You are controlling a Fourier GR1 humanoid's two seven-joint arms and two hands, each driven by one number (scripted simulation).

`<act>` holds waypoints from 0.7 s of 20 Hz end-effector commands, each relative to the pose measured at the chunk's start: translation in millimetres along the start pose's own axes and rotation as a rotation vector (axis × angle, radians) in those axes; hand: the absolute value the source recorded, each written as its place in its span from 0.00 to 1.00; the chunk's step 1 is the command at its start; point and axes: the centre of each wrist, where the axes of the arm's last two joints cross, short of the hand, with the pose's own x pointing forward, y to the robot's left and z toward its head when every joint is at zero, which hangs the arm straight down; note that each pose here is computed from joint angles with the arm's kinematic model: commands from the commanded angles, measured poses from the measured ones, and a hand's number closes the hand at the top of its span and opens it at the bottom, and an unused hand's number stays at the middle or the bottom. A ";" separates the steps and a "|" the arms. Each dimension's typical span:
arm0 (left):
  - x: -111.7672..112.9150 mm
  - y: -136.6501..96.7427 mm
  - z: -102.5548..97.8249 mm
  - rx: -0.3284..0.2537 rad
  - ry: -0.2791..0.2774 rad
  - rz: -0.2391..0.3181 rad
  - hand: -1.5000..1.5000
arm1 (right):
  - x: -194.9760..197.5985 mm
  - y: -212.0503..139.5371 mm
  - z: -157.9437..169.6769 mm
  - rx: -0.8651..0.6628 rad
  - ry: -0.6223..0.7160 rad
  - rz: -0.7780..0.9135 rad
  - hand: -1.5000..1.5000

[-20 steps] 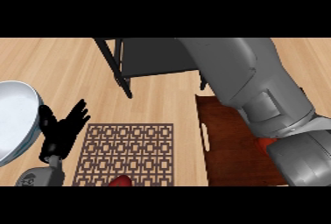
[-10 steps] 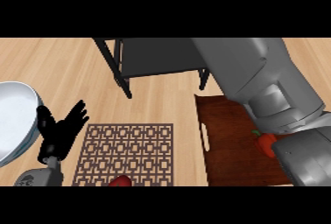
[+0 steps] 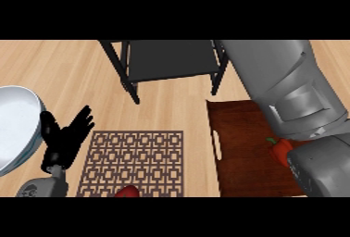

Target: Pick the can from the tray and place it in the tiered shelf

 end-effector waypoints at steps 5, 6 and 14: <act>-9.4 -8.3 -2.4 0.020 0.011 -0.002 0.50 | 5.5 -44.4 -13.9 -0.160 0.025 -0.247 0.00; -0.7 3.4 -4.5 0.007 0.012 -0.006 0.50 | 9.1 -43.2 -13.4 -0.191 0.033 -0.253 0.00; -4.4 8.5 1.3 0.014 0.025 0.025 0.50 | -14.6 -111.2 -30.5 -0.439 0.093 -0.278 0.00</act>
